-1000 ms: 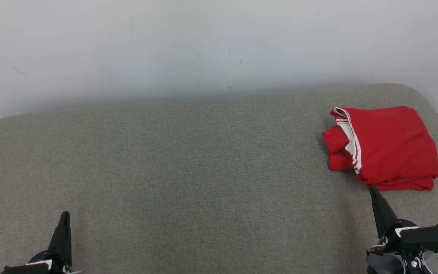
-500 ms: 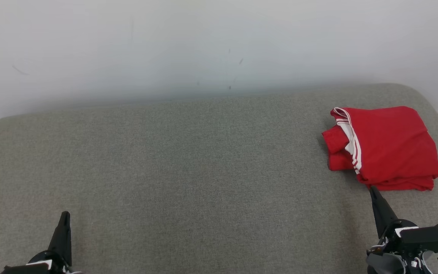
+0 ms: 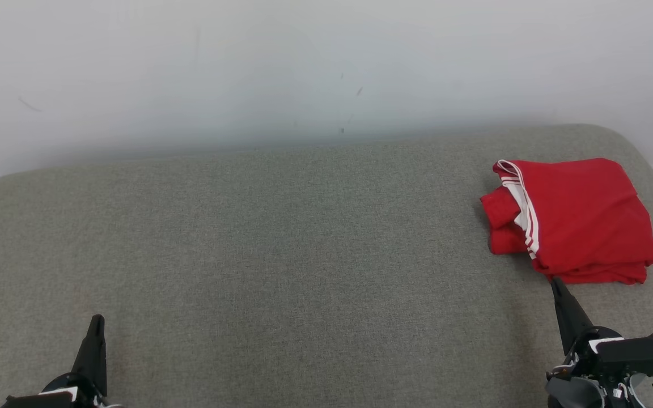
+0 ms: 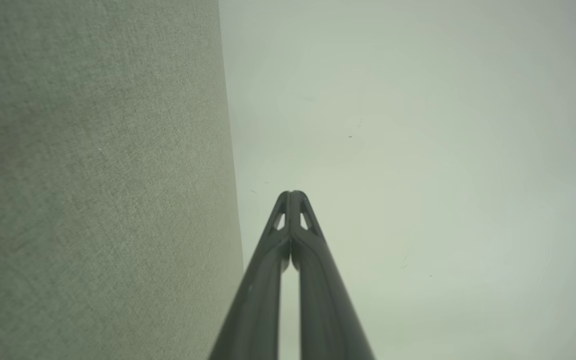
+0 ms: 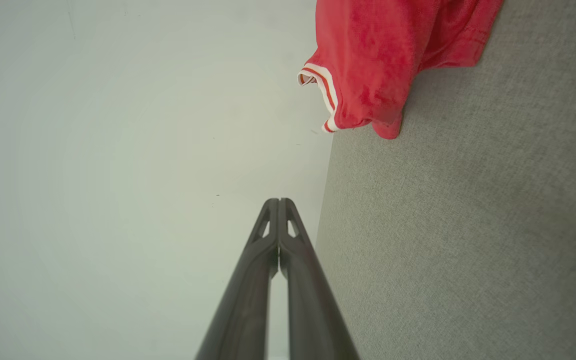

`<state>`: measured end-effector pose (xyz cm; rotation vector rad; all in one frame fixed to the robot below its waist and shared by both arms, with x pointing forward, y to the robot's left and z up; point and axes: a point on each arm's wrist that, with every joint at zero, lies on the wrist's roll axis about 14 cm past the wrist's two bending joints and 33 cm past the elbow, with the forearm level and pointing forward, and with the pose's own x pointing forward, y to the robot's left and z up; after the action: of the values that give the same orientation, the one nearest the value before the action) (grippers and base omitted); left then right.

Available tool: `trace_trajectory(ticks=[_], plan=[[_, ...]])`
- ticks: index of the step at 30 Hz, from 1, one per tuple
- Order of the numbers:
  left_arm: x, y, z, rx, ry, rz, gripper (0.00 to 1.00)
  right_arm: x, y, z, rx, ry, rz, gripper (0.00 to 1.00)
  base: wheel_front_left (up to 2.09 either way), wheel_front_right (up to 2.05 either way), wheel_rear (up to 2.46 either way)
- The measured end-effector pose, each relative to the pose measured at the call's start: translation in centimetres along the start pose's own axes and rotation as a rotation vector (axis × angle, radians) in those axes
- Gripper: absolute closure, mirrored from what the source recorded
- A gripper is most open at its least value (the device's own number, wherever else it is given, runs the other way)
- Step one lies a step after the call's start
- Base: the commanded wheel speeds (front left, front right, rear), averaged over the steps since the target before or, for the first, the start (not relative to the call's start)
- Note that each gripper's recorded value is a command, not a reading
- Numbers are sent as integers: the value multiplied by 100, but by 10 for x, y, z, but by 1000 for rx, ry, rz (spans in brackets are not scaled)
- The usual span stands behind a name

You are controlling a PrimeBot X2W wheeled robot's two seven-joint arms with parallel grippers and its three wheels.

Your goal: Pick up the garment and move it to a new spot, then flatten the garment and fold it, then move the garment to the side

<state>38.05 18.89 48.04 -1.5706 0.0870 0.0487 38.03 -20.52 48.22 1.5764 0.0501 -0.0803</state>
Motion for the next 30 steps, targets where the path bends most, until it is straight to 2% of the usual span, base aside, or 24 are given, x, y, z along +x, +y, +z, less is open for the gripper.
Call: trace_trajectory(ticks=[30], plan=[[0, 0, 0, 0, 0, 0, 100, 0, 0, 0, 0, 0, 0, 100, 0, 0, 0]])
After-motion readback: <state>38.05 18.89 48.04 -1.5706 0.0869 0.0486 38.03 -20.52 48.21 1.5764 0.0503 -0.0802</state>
